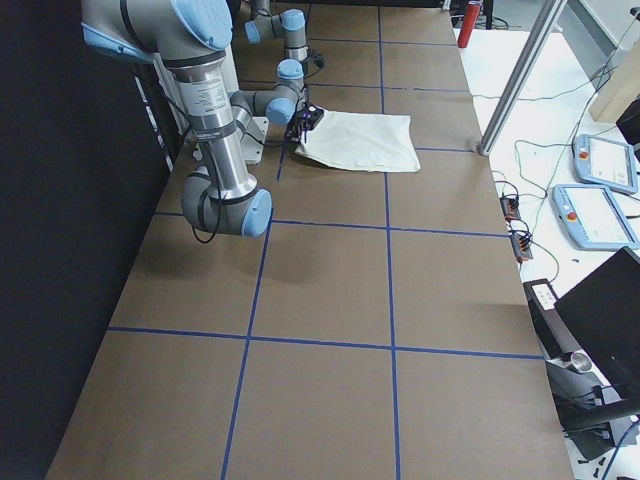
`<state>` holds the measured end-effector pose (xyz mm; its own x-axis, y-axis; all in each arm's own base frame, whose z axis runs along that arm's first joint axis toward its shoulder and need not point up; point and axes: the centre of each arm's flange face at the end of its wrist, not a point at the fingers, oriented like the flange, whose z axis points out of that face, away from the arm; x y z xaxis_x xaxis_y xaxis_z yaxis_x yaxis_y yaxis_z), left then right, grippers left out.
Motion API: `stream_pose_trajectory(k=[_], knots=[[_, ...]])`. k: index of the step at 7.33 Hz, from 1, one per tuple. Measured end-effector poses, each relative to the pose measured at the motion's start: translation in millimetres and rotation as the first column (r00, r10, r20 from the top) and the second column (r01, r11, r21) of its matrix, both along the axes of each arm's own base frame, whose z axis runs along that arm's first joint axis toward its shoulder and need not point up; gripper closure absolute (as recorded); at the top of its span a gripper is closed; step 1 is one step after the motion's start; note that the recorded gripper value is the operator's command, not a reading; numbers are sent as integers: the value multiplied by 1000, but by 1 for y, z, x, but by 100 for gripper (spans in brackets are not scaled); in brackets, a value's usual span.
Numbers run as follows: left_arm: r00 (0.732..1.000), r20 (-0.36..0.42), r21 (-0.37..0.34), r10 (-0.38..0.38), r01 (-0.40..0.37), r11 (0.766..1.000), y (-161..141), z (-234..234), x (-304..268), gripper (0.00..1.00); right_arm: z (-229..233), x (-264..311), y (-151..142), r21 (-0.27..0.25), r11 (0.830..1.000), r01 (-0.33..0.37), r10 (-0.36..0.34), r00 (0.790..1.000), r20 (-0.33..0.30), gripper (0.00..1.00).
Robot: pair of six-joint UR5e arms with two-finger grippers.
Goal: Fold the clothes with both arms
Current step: 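Lift the near edge with both grippers and fold it toward the far edge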
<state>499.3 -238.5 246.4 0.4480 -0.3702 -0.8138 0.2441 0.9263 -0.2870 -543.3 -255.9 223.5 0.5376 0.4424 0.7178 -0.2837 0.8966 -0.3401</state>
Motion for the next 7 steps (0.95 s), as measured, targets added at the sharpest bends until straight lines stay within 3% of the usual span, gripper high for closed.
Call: stream_pose_trajectory(k=[2,4,5,7], knots=[[997,-55,0,62,-63,998,40,-22,-5,100,-3,6,21,9,999,31,-31,999,18,100],[990,-121,-1,73,-74,997,40,-47,-30,100,-2,17,-7,60,998,18,-18,1000,14,100],[989,-140,0,41,-41,999,19,-56,-45,100,-3,29,-35,81,997,-4,2,1000,20,100],[989,-143,7,-44,45,999,-46,-58,-68,100,-9,54,-111,64,996,-54,48,994,102,100]])
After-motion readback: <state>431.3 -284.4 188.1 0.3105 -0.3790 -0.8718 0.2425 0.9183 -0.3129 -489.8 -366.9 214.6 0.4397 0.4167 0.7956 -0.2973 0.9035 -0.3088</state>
